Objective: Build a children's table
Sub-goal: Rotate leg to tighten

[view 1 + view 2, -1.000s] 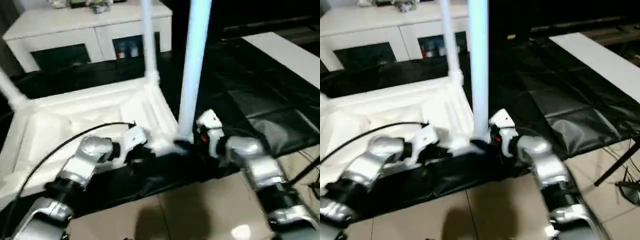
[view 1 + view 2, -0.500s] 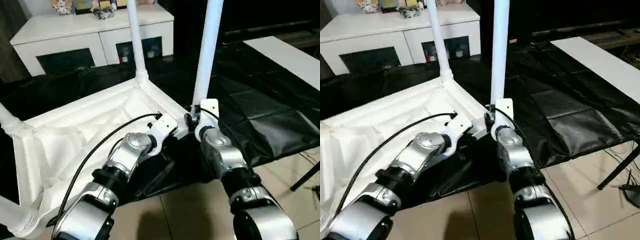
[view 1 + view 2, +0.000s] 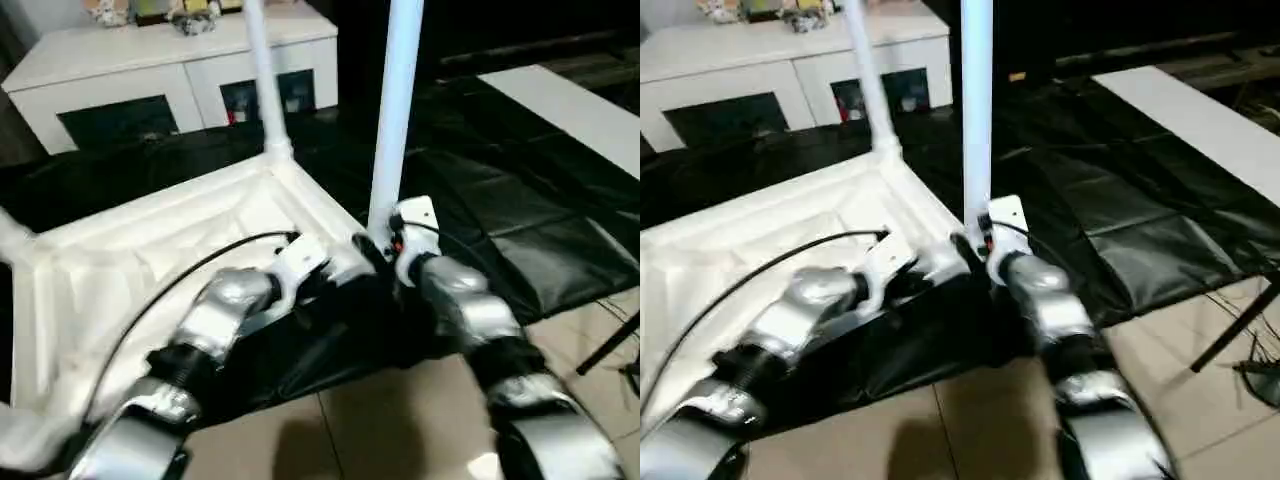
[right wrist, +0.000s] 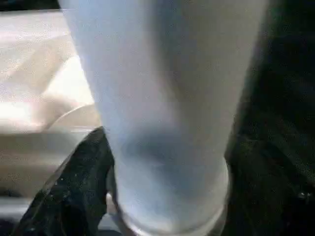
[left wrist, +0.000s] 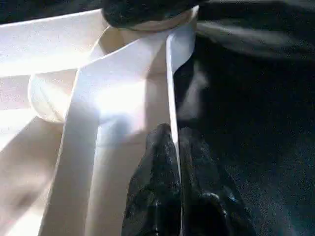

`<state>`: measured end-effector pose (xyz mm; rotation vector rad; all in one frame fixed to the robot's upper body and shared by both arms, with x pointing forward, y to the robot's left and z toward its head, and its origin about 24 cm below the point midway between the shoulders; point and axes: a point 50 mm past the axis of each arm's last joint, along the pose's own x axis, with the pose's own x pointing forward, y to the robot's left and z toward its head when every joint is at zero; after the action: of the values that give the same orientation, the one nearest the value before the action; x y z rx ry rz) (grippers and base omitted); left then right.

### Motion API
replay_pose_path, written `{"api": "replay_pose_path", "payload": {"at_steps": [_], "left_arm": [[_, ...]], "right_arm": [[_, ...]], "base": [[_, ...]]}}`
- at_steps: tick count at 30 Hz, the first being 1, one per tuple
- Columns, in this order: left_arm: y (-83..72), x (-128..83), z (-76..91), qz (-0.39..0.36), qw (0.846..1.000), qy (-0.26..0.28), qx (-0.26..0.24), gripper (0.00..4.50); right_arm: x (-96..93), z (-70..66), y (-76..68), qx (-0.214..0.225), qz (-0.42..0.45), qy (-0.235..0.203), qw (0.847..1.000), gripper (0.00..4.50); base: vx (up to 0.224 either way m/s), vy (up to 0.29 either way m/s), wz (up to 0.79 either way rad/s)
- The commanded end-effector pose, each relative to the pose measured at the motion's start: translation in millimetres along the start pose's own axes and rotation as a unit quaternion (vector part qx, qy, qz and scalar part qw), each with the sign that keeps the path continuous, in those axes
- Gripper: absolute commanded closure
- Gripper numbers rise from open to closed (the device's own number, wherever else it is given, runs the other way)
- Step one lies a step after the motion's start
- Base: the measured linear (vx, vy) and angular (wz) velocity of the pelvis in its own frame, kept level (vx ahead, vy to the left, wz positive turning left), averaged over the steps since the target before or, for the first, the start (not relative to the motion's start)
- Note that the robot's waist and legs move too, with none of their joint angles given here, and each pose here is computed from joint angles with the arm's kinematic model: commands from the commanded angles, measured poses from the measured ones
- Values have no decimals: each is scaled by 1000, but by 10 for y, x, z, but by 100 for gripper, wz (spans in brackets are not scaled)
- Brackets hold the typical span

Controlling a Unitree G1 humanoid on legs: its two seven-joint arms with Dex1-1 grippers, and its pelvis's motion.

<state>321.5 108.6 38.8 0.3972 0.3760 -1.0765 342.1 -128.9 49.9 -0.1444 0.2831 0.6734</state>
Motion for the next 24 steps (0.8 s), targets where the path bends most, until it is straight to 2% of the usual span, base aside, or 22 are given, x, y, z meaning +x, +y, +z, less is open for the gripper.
{"api": "replay_pose_path", "payload": {"at_steps": [1,3,4,6,9,14,15,17,19,24], "left_arm": [[-130,-19,-38,-64,998,-16,12,450],[-143,-125,-84,-99,995,-8,18,450],[-143,-130,-85,-101,995,-8,17,450],[-147,-218,-97,-129,992,-9,16,450],[-148,-280,-103,-147,989,-4,18,450],[-135,-292,-93,-149,989,-6,19,450],[-133,-291,-92,-149,989,-6,19,450],[-132,-287,-90,-149,989,-6,18,450],[-134,-289,-90,-150,989,-6,17,450],[-140,-297,-99,-152,988,-4,15,450]], "right_arm": [[-68,38,105,-24,86,0,996,88],[-281,-14,139,-51,174,24,983,88],[-291,-16,140,-53,178,26,982,88],[-435,-45,119,-75,218,45,972,88],[-508,-30,94,-72,238,51,967,88],[-479,40,80,-57,236,41,969,88],[-469,49,84,-55,237,40,969,104],[-460,57,94,-53,241,41,968,104],[-460,54,97,-50,244,43,967,132],[-491,-16,103,-61,257,66,962,164]], "base": [[0,0,0],[0,0,0],[0,0,0],[0,0,0],[0,0,0],[0,0,0],[0,0,0],[0,0,0],[0,0,0],[0,0,0]]}}
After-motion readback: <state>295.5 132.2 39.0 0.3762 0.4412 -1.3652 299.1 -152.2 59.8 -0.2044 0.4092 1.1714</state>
